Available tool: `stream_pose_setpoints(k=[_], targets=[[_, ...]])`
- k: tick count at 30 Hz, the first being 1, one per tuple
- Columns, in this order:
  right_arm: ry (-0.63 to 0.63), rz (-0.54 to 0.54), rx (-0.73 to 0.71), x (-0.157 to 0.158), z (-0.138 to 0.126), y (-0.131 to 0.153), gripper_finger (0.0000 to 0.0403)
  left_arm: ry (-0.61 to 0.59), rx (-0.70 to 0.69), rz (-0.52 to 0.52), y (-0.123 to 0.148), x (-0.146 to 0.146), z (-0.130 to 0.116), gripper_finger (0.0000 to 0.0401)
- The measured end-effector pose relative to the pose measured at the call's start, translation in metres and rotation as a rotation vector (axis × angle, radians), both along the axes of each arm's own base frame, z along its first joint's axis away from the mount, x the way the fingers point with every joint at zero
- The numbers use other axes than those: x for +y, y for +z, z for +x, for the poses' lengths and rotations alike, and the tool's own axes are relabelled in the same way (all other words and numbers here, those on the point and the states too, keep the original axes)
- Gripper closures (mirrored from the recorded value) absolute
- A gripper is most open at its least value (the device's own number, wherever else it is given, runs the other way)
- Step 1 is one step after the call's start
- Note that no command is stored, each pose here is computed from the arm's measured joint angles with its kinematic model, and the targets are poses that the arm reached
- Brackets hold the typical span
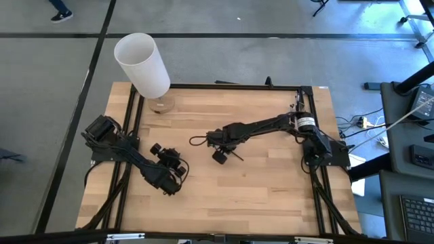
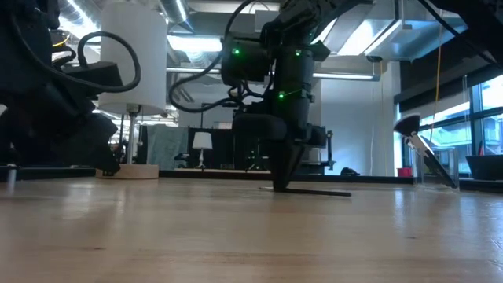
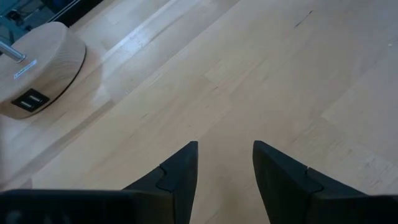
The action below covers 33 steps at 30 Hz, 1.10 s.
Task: Sort items
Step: Put the lip brush into the top section of the transparent organizer
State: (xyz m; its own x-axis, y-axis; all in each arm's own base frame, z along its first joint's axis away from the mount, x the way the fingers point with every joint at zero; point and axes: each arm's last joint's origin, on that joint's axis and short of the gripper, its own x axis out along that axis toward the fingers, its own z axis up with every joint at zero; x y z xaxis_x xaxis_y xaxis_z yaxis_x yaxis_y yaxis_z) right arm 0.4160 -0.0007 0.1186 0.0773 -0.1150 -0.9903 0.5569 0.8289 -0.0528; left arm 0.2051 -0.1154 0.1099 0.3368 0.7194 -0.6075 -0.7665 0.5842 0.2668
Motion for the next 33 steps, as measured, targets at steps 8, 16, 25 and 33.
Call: stream_pose_setpoints(k=[8, 16, 25, 33], targets=[[0.058, -0.014, -0.038, -0.001, 0.006, -0.006, 0.039, 0.0, 0.0, 0.0, 0.0, 0.0, 0.0, 0.0253], [0.093, -0.086, -0.15, 0.001, 0.002, 0.039, 0.039, 0.003, 0.007, -0.009, 0.0, 0.0, 0.0, 0.0253], [0.074, -0.276, -0.304, 0.008, -0.031, 0.115, 0.0391, 0.015, 0.009, -0.034, -0.005, -0.002, -0.009, 0.0253], [-0.053, -0.371, -0.41, 0.008, -0.097, 0.145, 0.0391, 0.007, -0.005, -0.04, -0.005, -0.006, -0.012, 0.0253]])
